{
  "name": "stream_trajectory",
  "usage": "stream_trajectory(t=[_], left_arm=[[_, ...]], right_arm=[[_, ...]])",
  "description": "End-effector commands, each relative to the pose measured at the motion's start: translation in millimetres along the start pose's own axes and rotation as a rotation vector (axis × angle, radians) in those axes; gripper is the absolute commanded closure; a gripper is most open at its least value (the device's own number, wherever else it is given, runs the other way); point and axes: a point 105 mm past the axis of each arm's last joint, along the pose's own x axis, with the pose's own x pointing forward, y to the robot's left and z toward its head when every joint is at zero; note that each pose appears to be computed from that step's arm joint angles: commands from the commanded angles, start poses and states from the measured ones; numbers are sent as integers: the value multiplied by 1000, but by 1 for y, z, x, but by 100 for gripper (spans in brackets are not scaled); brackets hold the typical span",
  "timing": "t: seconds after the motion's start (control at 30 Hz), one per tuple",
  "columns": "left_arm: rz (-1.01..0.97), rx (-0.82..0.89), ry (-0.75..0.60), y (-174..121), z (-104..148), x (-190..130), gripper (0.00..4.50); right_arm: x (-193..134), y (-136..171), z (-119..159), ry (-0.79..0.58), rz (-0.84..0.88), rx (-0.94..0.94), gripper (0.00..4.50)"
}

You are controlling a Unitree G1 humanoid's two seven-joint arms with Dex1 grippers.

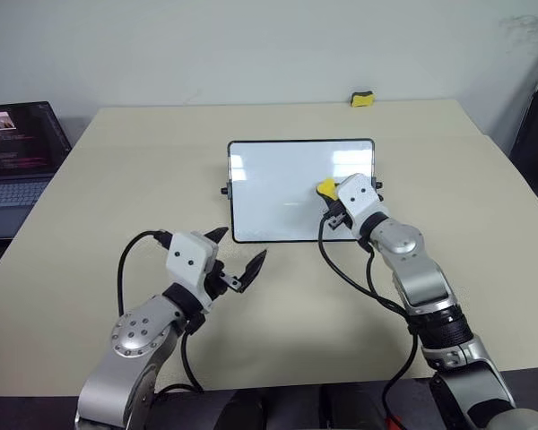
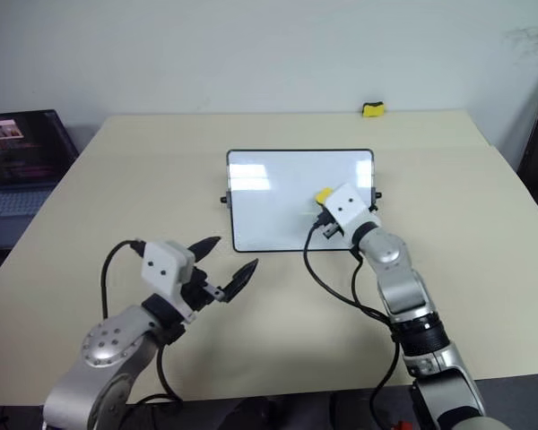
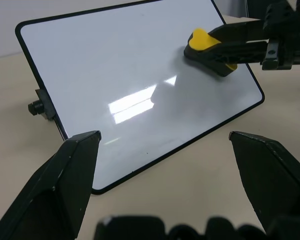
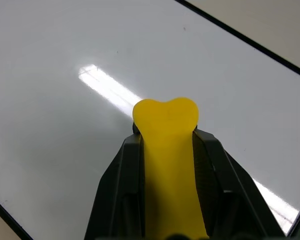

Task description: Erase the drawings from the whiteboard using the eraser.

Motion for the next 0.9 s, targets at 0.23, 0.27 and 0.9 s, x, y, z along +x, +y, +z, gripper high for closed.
stream_trajectory(t=[0.23, 0.27, 0.9], left_arm=[[-12, 32, -47, 0, 15, -1, 0], [-11, 32, -46, 0, 14, -2, 0], [-25, 32, -35, 7, -6, -5, 0]], right_arm=[[8, 22, 10, -39, 92, -10, 352], [7, 29, 8, -28, 131, -8, 352], [-38, -4, 12, -26, 49, 77, 352]])
